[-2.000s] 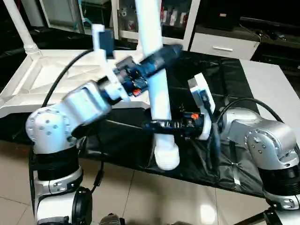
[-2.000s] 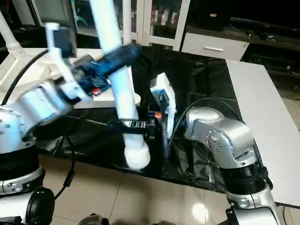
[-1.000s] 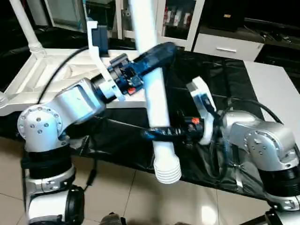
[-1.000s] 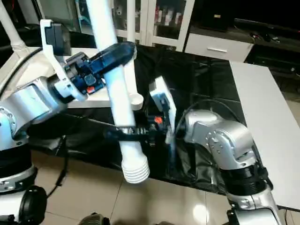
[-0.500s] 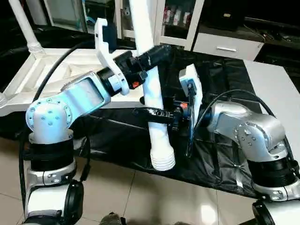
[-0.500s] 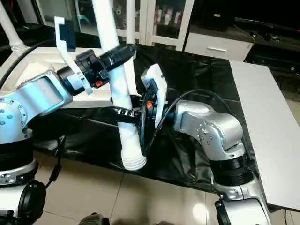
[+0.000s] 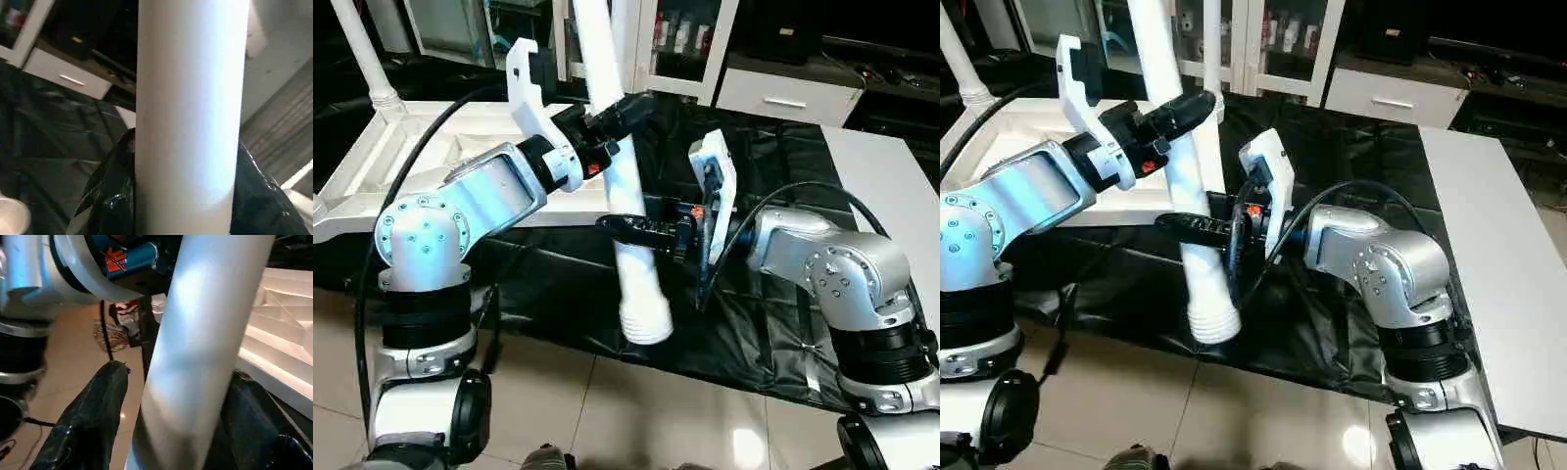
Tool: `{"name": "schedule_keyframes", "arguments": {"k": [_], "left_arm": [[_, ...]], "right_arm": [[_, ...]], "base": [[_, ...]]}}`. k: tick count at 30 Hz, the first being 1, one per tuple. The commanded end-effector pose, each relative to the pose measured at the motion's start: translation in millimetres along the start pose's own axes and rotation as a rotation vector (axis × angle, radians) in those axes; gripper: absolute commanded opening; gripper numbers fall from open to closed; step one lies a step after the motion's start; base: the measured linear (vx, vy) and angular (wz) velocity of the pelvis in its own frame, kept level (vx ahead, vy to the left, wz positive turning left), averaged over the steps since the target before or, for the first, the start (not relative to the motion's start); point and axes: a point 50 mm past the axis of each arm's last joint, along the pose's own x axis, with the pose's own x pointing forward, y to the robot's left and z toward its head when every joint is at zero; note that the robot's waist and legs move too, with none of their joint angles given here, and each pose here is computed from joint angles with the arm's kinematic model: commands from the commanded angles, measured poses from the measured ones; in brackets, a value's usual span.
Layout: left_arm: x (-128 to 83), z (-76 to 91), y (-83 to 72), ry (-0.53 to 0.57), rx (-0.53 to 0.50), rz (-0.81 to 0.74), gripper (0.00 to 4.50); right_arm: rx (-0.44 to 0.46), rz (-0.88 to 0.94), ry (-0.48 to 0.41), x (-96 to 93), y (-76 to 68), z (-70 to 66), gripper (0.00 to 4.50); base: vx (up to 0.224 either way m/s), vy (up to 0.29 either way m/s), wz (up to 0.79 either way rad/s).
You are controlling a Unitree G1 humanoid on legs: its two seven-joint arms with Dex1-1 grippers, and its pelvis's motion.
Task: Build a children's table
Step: Pick table leg
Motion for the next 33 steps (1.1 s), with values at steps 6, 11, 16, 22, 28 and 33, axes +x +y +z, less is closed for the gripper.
{"name": "schedule_keyframes", "arguments": {"k": [6,11,16,22,28,33], "left_arm": [[8,-2.3,-8.6,0.02,0.169,0.047,1.72],[15,-7.6,-16.8,0.041,0.261,0.009,1.72],[18,-5.5,-20.1,0.012,0.319,-0.005,1.72],[20,-3.6,-18.8,-0.01,0.343,-0.004,1.72],[19,-3.0,-16.9,-0.009,0.39,-0.022,1.72],[19,-3.0,-16.3,-0.008,0.398,-0.028,1.72]], "right_arm": [[-0.041,0.013,0.008,9.1,8.7,2.7,2.94],[-0.058,-0.032,0.074,15.4,6.0,-6.6,2.94],[-0.056,-0.149,0.094,21.5,-5.1,-8.6,2.94],[-0.027,-0.152,0.118,26.5,-2.5,-18.0,2.94],[0.012,-0.191,0.145,29.4,-4.1,-26.8,2.94],[0.027,-0.203,0.164,28.7,-6.6,-30.0,2.94]], "base": [[0.0,0.0,0.0],[0.0,0.0,0.0],[0.0,0.0,0.0],[0.0,0.0,0.0],[0.0,0.0,0.0],[0.0,0.0,0.0]]}}
